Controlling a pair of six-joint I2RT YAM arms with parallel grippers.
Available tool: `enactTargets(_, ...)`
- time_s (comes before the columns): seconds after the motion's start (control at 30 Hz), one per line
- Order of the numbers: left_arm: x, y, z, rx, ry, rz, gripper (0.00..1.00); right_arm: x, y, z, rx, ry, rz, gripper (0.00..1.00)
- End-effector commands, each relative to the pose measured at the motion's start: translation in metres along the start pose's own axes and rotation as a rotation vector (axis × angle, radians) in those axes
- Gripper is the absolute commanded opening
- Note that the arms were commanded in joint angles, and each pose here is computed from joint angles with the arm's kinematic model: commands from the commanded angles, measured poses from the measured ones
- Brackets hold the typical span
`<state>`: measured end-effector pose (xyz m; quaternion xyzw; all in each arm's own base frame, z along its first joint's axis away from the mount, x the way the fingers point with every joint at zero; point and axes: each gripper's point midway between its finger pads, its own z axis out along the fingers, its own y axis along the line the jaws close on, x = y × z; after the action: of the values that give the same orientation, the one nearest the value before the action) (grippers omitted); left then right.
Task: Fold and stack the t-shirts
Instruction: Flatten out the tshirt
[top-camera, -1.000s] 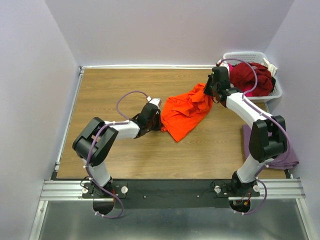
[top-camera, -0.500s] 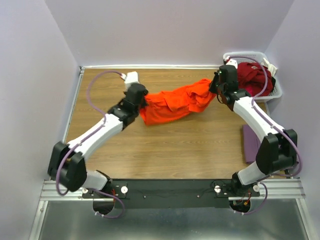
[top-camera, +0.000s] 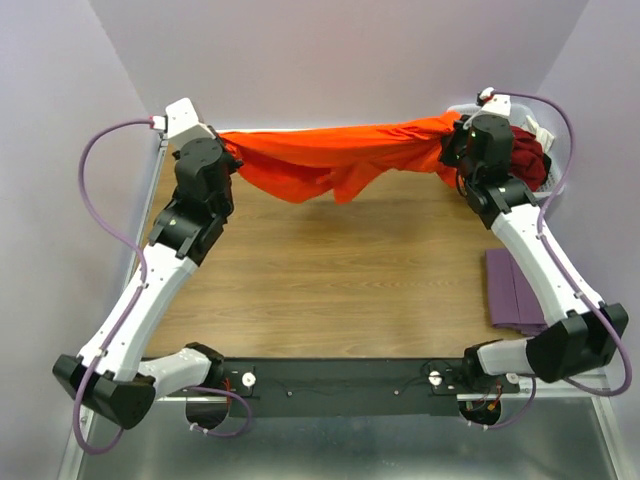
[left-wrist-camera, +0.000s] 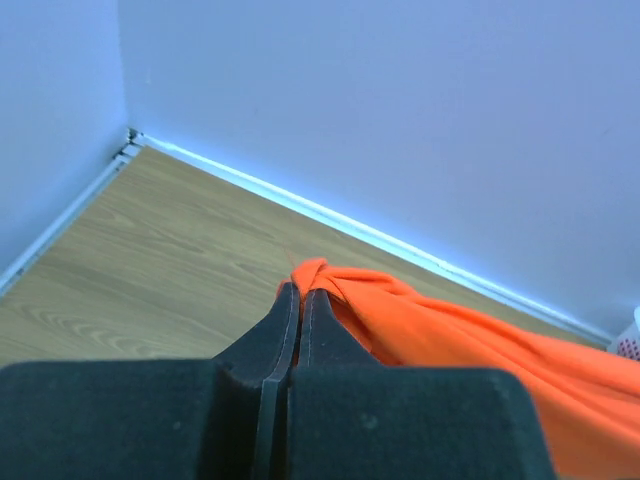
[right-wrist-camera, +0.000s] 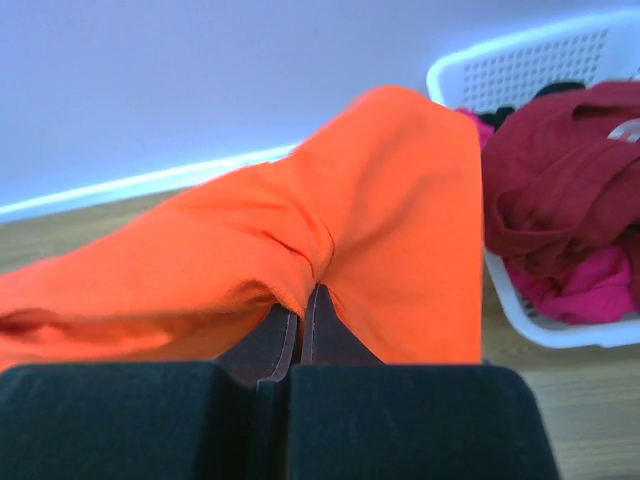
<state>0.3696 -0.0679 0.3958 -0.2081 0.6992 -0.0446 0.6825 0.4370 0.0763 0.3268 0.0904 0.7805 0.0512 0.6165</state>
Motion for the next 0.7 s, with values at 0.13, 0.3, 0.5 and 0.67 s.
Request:
enactTargets(0.13, -0.066, 0.044, -0.045, -0.102, -0.157, -0.057, 0.0, -0.033, -0.02, -0.055, 0.014, -0.127, 0.005, 0.01)
enactTargets(0.3, -0.083, 0.051, -0.067, -0.068, -0.183, -0.08, 0.0, -0.041, -0.004, -0.091, -0.134, -0.164, 0.007, 0.01)
enactTargets(0.5, -0.052, 0.055, -0.064, -0.067, -0.099, -0.065, 0.0, 0.004, -0.002, -0.114, -0.217, -0.102, 0.073, 0.01)
enactTargets(0.67, 0.074, 0.046, -0.026, -0.062, 0.15, -0.079, 0.0, 0.114, -0.046, -0.077, 0.04, 0.101, 0.235, 0.01)
